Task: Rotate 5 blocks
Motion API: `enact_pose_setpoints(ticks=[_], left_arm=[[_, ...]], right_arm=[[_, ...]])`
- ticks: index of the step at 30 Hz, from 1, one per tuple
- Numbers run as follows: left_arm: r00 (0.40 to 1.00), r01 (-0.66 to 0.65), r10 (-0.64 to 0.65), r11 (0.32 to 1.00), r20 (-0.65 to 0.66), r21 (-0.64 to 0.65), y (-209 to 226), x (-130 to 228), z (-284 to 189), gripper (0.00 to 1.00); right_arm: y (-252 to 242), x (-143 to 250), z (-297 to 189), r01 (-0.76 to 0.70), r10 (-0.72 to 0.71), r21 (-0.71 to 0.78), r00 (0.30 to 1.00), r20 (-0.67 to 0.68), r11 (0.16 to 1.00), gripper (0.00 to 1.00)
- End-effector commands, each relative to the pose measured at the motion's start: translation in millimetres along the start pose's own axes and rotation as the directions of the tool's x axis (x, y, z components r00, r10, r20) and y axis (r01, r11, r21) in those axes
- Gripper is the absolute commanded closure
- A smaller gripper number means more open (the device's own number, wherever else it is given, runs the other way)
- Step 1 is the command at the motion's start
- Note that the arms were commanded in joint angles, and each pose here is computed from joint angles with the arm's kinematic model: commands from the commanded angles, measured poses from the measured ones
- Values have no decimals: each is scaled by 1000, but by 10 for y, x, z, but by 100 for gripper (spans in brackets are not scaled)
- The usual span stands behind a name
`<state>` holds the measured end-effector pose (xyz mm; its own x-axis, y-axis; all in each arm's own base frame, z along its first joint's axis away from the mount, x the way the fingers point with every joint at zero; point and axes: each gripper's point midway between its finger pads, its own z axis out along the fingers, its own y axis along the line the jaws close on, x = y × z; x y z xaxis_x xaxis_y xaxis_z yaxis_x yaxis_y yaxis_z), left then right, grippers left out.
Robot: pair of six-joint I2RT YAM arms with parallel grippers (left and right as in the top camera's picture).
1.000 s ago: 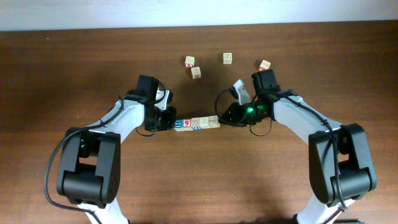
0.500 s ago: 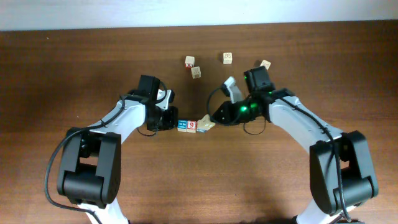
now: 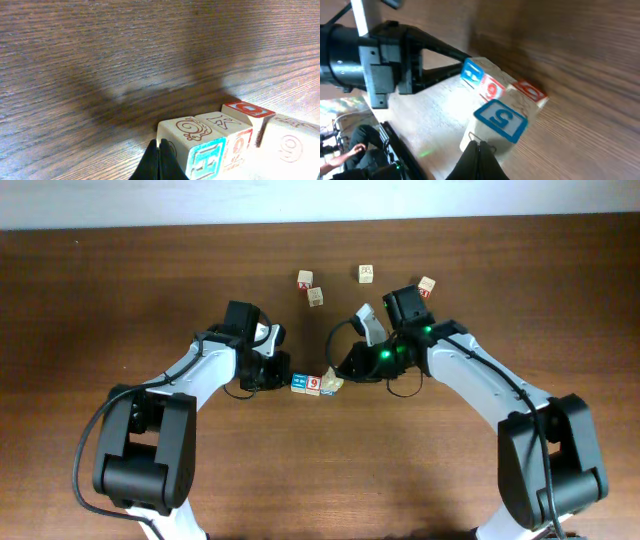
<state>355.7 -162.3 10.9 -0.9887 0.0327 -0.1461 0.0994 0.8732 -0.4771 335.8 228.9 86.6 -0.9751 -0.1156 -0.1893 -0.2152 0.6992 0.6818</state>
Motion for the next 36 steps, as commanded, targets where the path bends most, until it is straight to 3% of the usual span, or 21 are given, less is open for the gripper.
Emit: enact_pose_setpoints(ticks=[1, 12, 23, 28, 36], left_arm=[[1000, -6, 6, 999, -9, 45, -116, -10, 10, 100], [1000, -6, 6, 999, -8, 46, -117, -11, 10, 100], [1000, -6, 7, 999, -8, 45, -116, -13, 10, 100], [1000, -8, 8, 999, -5, 46, -117, -20, 10, 100], [1000, -14, 14, 999, 11, 38, -106, -57, 10, 100]], right_arm=[[-524, 120, 9, -88, 92, 206, 996, -10, 975, 96], [-725, 164, 5, -119, 126, 302, 992, -5, 946, 96], [-833, 175, 137, -144, 157, 302, 987, -18, 942, 96], [-743, -51, 56, -122, 120, 299, 992, 25, 947, 73], [-788, -211, -89, -117, 101, 370, 993, 63, 921, 71]])
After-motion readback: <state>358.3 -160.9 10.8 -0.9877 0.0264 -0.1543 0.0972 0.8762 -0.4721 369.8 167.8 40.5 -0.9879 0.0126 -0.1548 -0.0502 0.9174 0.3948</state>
